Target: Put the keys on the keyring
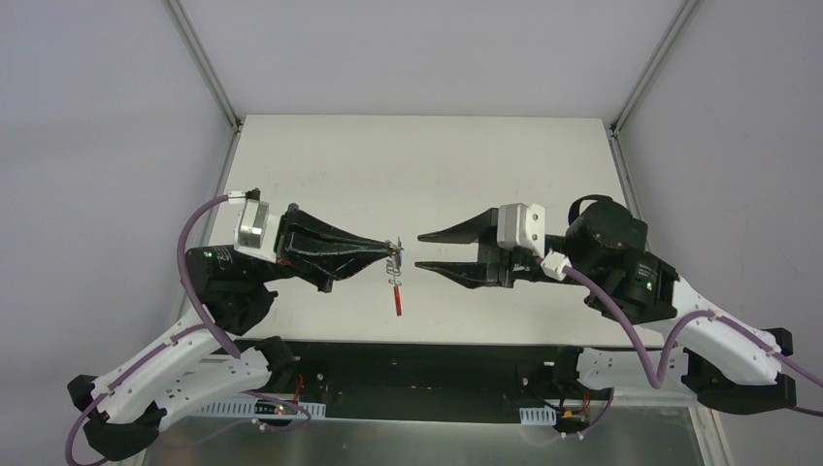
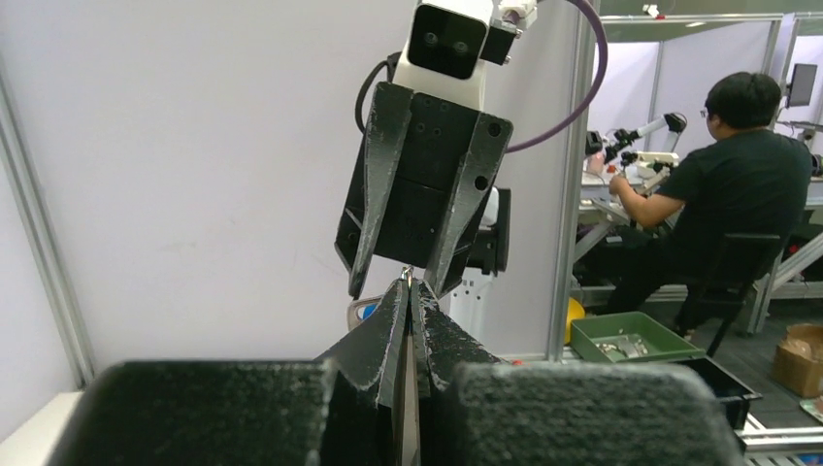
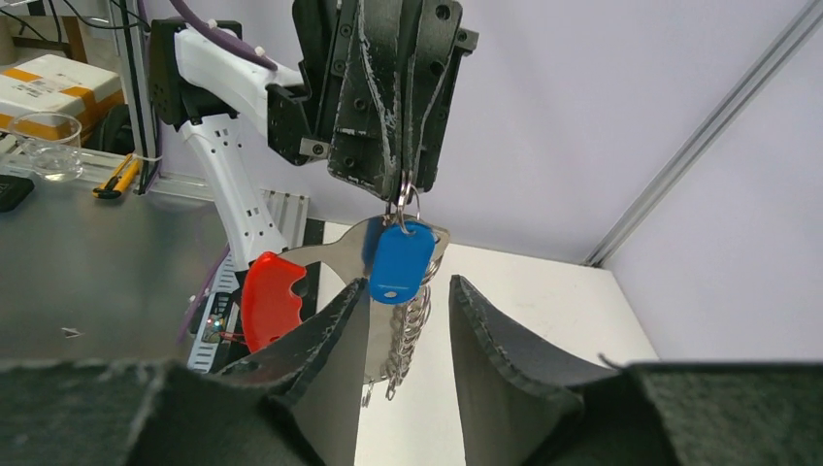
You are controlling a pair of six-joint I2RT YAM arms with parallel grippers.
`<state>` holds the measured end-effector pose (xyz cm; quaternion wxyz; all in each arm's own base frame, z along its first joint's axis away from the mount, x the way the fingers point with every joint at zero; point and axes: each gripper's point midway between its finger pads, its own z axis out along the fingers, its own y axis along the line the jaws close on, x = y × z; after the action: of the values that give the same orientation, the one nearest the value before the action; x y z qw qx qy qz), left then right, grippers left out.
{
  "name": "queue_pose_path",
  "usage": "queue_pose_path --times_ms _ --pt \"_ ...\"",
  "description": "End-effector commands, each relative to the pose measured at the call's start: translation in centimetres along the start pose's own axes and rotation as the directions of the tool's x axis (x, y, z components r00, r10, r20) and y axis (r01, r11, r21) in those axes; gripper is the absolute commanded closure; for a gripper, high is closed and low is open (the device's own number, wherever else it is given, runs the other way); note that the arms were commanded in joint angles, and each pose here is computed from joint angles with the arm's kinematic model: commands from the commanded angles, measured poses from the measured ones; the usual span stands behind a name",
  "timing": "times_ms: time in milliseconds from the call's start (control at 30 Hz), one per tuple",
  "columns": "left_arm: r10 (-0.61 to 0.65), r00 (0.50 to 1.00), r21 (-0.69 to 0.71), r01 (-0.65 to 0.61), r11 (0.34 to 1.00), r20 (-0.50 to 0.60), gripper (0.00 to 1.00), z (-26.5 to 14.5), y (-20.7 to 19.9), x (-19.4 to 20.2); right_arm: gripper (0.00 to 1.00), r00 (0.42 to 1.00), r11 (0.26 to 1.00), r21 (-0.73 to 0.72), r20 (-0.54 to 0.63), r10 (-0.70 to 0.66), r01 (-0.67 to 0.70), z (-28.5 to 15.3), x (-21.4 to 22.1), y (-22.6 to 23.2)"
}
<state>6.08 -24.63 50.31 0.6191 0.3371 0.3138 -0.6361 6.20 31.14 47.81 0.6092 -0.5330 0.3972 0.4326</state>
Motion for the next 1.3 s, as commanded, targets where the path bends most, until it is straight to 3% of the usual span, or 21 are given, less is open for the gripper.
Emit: queue_pose_path --times_ms 0,800,1000,1267 --pt "0.056 0.988 0.013 -0.059 0.998 0.143 1.0 0.2 -0.8 -3.4 0.62 0.987 0.994 0.032 0.121 -0.106 0.103 0.0 -4.6 -1.1" --pt "0.038 0.994 0.016 -0.04 0.999 0.101 1.0 0.3 -0.8 -2.7 0.79 0.978 0.987 -0.017 0.138 -0.157 0.16 1.9 -5.1 -0.3" --pt "0.034 0.995 0.021 -0.036 0.999 0.094 1.0 0.4 -0.8 -2.6 0.89 0.978 0.987 -0.01 0.134 -0.16 0.162 1.7 -5.0 -0.3" --pt "0.029 0.995 0.027 -0.032 0.999 0.094 1.0 0.4 -1.0 -2.7 0.86 0.979 0.988 0.003 0.133 -0.156 0.157 1.1 -5.0 -0.3"
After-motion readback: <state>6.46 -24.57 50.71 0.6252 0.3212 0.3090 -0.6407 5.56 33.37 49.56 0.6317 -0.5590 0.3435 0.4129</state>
